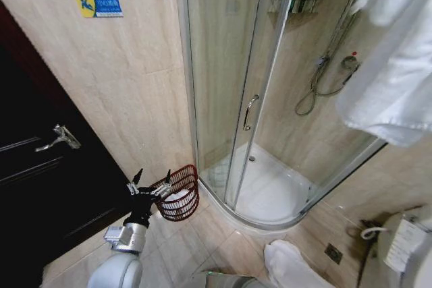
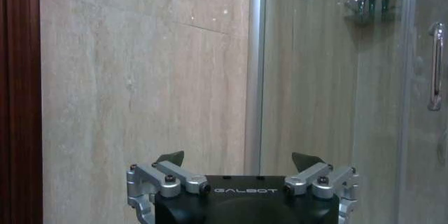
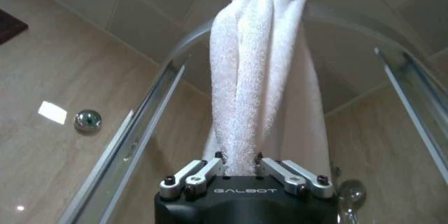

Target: Discard the used towel into the hamper.

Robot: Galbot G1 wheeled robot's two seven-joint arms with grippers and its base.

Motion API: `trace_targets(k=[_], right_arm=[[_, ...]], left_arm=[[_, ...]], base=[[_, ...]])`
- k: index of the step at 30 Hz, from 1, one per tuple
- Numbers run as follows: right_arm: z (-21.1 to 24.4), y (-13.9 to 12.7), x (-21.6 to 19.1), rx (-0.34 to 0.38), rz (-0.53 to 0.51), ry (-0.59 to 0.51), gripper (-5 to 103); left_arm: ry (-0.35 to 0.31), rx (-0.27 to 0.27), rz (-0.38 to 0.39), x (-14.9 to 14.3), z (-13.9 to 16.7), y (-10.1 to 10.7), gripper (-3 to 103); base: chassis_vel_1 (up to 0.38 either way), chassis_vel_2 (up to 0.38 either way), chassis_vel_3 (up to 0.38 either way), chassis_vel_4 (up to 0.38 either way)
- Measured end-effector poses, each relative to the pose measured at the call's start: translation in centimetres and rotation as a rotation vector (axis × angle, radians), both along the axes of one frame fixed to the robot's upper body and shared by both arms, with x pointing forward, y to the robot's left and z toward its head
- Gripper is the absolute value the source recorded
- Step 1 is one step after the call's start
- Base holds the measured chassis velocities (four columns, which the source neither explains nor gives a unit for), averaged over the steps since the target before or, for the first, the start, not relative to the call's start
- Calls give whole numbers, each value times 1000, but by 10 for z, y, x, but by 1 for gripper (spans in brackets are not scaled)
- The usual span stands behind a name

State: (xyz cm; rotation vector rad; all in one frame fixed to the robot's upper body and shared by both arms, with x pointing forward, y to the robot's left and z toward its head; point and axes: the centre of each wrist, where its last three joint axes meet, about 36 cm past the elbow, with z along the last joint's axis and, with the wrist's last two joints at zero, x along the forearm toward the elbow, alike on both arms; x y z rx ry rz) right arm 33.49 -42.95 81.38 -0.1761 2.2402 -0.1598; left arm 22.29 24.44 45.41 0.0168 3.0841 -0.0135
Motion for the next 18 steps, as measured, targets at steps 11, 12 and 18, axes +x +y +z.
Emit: trace_targets(k=[11,12,18], right_arm=[[-82,-10,24,25,-70,29,12],[-93,-10,26,27,-76,41,12],[-137,-9,31,13,-110,76,12]], left_arm=[[0,0,0,0,0,0,100],[0,0,0,0,0,0,100],[0,0,0,0,0,0,100]], base=[[0,0,0,0],[0,0,0,0],[0,0,0,0]])
